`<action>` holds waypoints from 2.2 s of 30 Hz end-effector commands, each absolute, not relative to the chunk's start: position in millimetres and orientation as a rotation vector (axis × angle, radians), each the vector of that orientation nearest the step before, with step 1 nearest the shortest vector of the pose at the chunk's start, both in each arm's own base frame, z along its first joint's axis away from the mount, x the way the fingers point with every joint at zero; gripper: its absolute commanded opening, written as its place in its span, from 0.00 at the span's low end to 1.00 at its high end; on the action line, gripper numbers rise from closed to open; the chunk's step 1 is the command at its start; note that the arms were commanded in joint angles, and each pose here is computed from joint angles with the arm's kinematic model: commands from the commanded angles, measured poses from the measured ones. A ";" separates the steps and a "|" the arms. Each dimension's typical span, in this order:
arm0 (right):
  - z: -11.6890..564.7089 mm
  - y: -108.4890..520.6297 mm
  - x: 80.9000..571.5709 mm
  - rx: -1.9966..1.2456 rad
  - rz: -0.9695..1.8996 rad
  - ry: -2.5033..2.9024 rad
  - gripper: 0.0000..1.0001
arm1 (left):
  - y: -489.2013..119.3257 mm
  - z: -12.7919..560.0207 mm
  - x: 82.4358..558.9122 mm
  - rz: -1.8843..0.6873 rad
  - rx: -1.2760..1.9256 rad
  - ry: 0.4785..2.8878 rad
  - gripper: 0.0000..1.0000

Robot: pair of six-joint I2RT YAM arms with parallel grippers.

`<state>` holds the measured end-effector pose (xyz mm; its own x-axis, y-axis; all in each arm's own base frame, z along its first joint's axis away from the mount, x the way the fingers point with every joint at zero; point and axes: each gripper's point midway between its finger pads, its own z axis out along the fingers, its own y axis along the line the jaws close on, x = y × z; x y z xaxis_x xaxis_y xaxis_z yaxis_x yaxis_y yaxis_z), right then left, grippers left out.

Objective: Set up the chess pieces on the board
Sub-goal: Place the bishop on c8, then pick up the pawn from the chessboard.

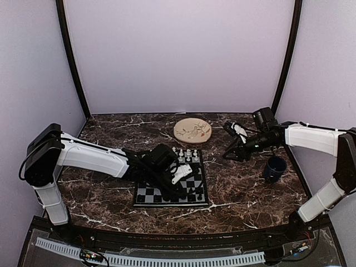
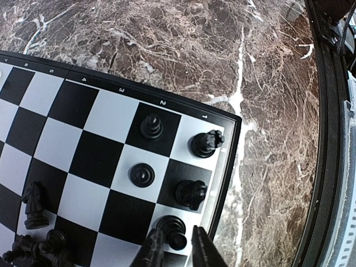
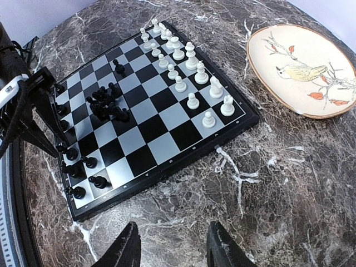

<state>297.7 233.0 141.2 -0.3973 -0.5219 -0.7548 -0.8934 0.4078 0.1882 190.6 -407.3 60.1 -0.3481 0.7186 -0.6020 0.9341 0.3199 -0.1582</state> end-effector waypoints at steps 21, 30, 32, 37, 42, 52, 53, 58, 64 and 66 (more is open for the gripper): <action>139.6 235.6 299.7 -1.213 0.812 2.041 0.41 | -400.0 70.0 177.1 -0.690 1.511 2.158 0.09; 138.4 235.8 300.2 -1.215 0.812 2.044 0.41 | -397.5 67.3 179.0 -0.657 1.509 2.166 0.10; 138.5 236.1 300.3 -1.216 0.812 2.043 0.41 | -397.5 65.8 181.1 -0.641 1.501 2.172 0.17; 137.4 235.9 300.3 -1.216 0.814 2.047 0.41 | -398.3 69.7 185.1 -0.625 1.483 2.169 0.29; 137.9 236.4 300.2 -1.217 0.821 2.047 0.41 | -400.7 97.4 181.5 -0.673 1.480 2.127 0.37; 149.6 237.0 301.7 -1.224 0.812 2.033 0.41 | -361.0 166.3 228.5 -0.427 1.299 2.082 0.44; 150.6 236.9 301.6 -1.225 0.811 2.030 0.41 | -354.5 163.5 235.9 -0.405 1.274 2.108 0.44; 149.4 235.5 300.6 -1.228 0.798 2.028 0.41 | -316.5 139.2 276.1 -0.360 1.076 2.301 0.41; 147.5 234.3 300.8 -1.228 0.786 2.030 0.41 | -306.7 105.2 287.0 -0.344 1.007 2.431 0.43; 146.7 233.8 301.4 -1.228 0.784 2.031 0.41 | -307.2 94.8 290.4 -0.325 0.989 2.456 0.44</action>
<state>297.7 234.1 138.4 -0.3971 -0.5356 -0.7453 -0.8985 0.3924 0.1967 295.7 -309.5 113.0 -0.5783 0.5938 -0.5594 0.7280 0.6851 -0.0254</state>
